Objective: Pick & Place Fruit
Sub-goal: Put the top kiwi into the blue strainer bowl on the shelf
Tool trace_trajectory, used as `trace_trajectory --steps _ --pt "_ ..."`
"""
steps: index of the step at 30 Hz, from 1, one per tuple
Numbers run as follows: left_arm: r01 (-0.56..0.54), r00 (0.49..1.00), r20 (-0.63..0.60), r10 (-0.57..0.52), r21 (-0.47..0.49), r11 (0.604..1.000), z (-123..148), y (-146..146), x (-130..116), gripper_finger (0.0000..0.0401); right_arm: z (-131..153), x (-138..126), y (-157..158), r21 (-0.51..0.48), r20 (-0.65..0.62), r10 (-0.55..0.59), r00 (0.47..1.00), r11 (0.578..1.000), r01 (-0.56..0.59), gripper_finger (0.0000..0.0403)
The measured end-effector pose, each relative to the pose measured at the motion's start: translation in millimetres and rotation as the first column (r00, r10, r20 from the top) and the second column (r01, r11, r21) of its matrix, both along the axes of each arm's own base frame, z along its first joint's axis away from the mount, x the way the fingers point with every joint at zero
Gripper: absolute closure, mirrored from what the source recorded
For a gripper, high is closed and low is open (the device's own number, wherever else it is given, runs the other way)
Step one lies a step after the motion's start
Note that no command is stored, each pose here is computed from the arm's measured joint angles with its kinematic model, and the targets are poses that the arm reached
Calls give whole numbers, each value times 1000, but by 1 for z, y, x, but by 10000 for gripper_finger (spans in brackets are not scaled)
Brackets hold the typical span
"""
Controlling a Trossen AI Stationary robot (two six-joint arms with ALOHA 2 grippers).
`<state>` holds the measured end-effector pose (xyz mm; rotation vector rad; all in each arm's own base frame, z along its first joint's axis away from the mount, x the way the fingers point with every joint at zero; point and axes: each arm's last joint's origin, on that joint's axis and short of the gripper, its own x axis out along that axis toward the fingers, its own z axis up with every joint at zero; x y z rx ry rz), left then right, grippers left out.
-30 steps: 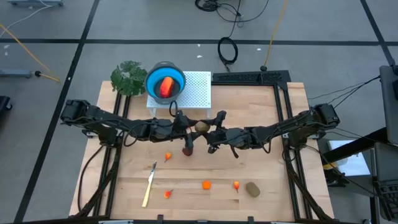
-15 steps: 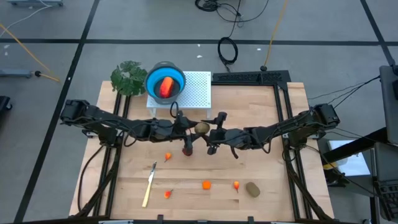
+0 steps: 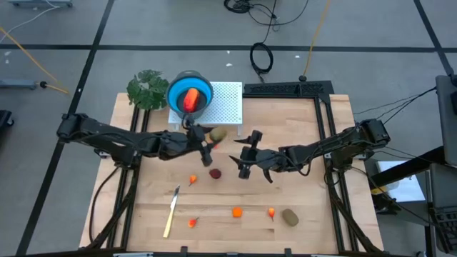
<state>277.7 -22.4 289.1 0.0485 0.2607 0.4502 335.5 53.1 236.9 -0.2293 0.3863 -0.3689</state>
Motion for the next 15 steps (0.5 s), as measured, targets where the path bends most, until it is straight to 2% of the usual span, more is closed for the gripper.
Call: trace_trajectory --steps 4,8,15 --pt "-88 996 -20 90 70 994 9 9 -12 197 -1 1 -1 77 12 43 999 996 -43 157" --pt "-187 982 -2 188 90 978 18 20 -23 196 -1 3 -6 135 21 78 997 988 -80 202" --pt "-328 944 18 329 158 931 32 43 -39 195 -1 5 -14 180 24 126 992 975 -128 277"
